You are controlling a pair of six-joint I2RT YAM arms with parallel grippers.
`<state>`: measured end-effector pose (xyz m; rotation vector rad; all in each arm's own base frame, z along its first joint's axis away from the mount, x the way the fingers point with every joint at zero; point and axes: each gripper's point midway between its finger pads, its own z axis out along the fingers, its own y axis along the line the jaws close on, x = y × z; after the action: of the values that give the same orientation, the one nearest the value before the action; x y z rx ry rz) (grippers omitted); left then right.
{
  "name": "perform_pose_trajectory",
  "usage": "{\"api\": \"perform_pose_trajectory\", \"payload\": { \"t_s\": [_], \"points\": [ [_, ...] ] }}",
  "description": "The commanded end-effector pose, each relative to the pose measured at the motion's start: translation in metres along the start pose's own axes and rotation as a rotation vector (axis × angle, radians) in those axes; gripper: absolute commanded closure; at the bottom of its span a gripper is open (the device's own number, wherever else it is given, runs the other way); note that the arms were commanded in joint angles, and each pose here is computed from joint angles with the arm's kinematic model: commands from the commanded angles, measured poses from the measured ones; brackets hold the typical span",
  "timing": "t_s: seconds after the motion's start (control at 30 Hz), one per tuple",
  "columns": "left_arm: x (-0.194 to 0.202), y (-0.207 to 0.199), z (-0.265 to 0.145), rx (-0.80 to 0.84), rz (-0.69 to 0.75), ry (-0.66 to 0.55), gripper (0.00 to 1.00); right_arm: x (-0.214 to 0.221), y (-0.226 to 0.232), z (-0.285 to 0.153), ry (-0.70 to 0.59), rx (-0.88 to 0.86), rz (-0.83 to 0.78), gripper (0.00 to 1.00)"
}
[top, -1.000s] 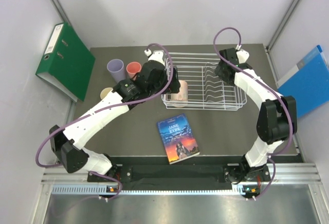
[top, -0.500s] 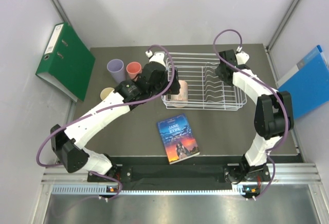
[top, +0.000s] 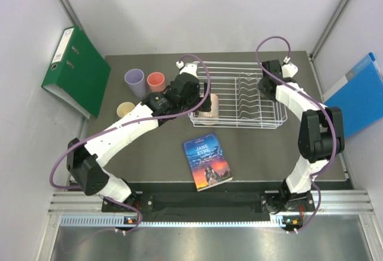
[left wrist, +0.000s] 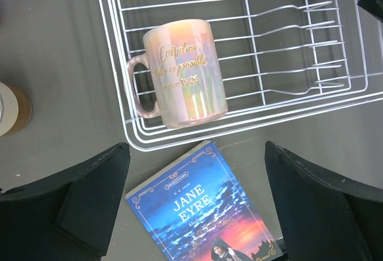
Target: Unload the cups from the dish rack
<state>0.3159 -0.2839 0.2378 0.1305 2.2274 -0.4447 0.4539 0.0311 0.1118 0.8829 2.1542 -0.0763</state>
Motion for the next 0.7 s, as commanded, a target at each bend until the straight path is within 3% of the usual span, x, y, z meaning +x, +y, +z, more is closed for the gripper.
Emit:
{"api": "perform_pose_trajectory", "payload": {
  "t_s": [0.0,0.67],
  "points": [
    [-0.02,-0.012,0.001,0.036,-0.002,-0.065,0.01,-0.02,0.001,-0.004,-0.047,-0.019,0.039,0.41],
    [-0.013,-0.012,0.021,0.011,0.027,-0.031,0.01,-0.009,0.008,0.028,0.002,0.002,-0.021,0.51]
  ]
}}
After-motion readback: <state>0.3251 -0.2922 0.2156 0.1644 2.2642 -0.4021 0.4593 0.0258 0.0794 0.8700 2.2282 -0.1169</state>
